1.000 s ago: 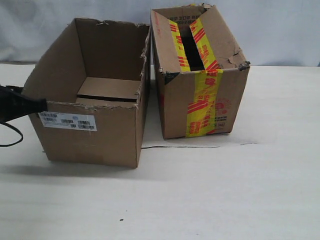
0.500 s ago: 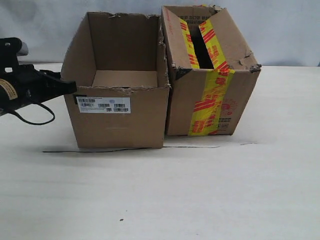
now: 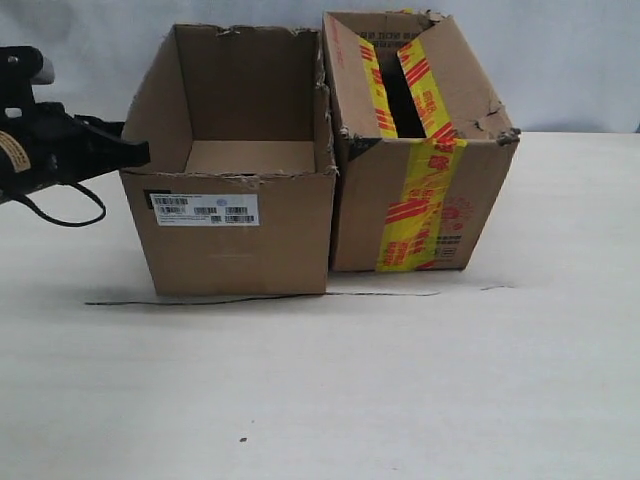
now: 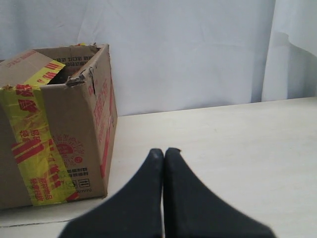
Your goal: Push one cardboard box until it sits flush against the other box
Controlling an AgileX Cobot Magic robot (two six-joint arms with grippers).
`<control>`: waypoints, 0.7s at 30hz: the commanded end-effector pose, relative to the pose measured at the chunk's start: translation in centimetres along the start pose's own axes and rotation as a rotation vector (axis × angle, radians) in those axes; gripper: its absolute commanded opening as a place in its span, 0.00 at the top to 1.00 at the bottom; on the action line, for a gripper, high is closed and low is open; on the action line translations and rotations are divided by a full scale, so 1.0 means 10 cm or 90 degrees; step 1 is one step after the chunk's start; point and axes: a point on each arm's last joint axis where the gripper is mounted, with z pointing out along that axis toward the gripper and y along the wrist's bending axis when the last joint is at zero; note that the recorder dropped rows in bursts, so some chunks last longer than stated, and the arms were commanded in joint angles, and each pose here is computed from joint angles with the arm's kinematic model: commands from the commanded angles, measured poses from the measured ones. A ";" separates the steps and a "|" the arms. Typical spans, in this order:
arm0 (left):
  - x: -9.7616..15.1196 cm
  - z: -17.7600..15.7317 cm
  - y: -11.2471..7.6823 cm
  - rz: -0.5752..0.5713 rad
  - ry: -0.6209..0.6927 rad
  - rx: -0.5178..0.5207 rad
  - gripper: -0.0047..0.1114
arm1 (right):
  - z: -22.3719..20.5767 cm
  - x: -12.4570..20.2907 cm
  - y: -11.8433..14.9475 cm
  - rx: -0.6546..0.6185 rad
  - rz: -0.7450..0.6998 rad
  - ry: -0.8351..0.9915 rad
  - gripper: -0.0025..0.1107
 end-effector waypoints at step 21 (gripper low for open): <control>0.28 -0.45 -0.46 0.079 0.163 0.026 0.96 | 0.00 0.02 0.00 0.003 -0.001 0.002 0.98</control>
